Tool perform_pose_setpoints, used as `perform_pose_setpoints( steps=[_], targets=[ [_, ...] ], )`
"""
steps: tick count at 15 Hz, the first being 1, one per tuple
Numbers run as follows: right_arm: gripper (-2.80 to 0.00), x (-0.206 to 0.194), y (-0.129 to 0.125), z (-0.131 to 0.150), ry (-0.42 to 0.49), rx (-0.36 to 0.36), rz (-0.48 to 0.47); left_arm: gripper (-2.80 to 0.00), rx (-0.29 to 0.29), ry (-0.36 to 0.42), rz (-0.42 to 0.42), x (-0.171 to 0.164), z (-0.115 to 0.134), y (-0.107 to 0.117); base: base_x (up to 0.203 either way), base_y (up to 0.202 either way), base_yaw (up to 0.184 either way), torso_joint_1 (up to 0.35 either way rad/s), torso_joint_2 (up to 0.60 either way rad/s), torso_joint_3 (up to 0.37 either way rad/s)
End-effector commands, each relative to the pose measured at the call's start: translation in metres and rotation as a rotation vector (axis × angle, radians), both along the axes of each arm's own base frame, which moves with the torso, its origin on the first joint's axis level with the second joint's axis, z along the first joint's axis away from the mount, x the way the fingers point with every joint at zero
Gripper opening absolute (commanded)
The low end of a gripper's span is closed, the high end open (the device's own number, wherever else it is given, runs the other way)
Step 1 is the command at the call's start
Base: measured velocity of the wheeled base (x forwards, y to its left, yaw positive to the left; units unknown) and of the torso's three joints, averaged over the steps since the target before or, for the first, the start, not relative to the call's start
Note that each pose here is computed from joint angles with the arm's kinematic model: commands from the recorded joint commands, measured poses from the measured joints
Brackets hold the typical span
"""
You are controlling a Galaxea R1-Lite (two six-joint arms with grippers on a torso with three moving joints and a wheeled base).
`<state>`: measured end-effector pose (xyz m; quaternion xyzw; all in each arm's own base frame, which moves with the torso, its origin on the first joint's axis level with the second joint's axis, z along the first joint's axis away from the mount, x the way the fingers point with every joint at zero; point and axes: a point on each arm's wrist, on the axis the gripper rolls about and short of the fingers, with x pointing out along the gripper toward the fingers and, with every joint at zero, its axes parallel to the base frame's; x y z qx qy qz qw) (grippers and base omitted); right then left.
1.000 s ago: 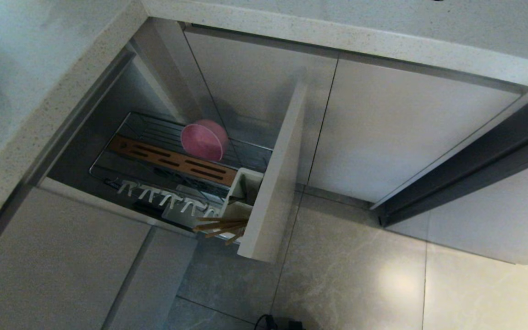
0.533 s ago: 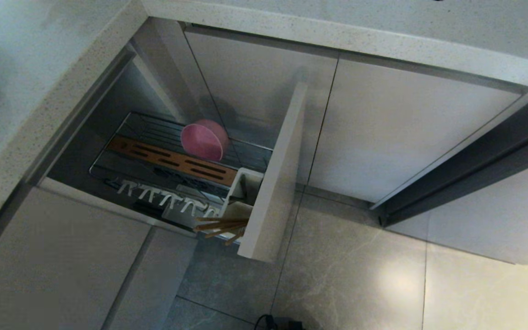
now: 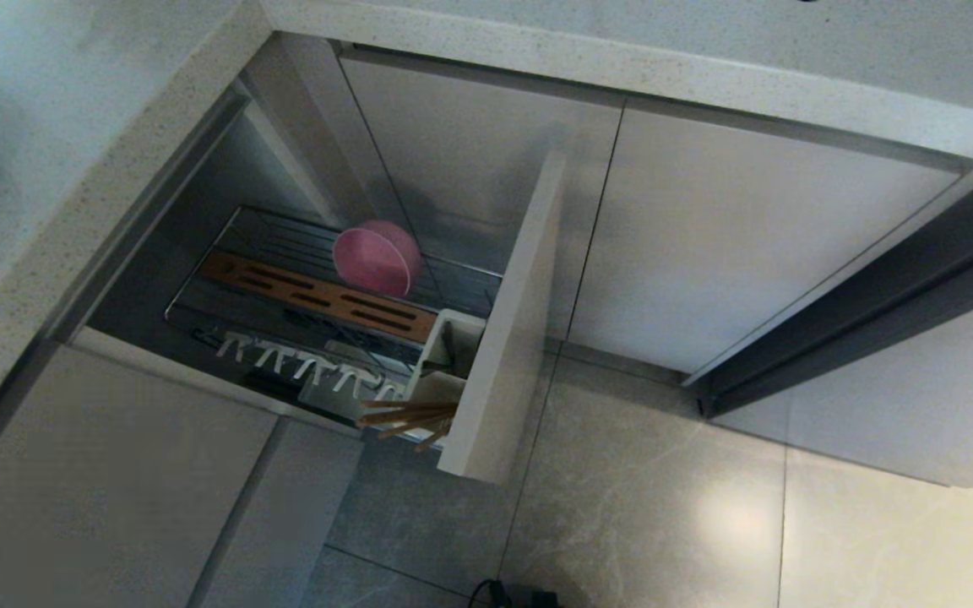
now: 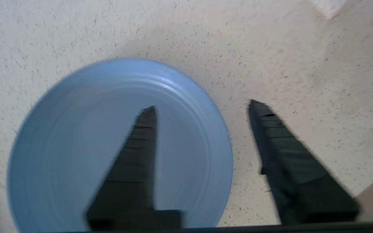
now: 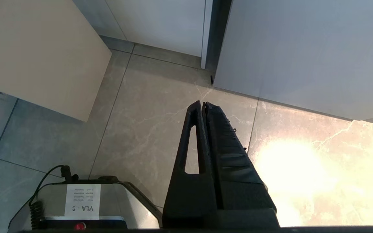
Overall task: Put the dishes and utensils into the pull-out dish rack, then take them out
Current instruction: Pick up the plate and place it in the cupboard
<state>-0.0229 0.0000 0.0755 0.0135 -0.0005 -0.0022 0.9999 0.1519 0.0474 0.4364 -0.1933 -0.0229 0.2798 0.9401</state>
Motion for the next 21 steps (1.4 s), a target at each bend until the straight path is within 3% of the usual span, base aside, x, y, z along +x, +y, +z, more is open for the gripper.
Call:
perform_pose_setpoints(
  steps=[1, 7, 11, 21],
  targets=[
    [-2.8, 0.0, 0.0, 0.0, -0.001, 0.0, 0.0, 0.0, -0.021, 0.029, 0.004, 0.011, -0.006, 0.003, 0.0, 0.0, 0.0, 0.0, 0.0, 0.0],
    [-2.8, 0.0, 0.0, 0.0, -0.001, -0.001, 0.0, 0.0, -0.09, 0.109, 0.009, 0.051, -0.028, 0.015, 0.0, 0.0, 0.0, 0.0, 0.0, 0.0],
    [-2.8, 0.0, 0.0, 0.0, -0.001, -0.001, 0.0, 0.0, -0.129, 0.122, -0.039, 0.064, -0.034, 0.018, 0.0, 0.0, 0.0, 0.0, 0.0, 0.0],
    [-2.8, 0.0, 0.0, 0.0, -0.001, 0.0, 0.0, 0.0, -0.137, 0.122, -0.05, 0.066, -0.035, 0.018, 0.0, 0.0, 0.0, 0.0, 0.0, 0.0]
  ],
)
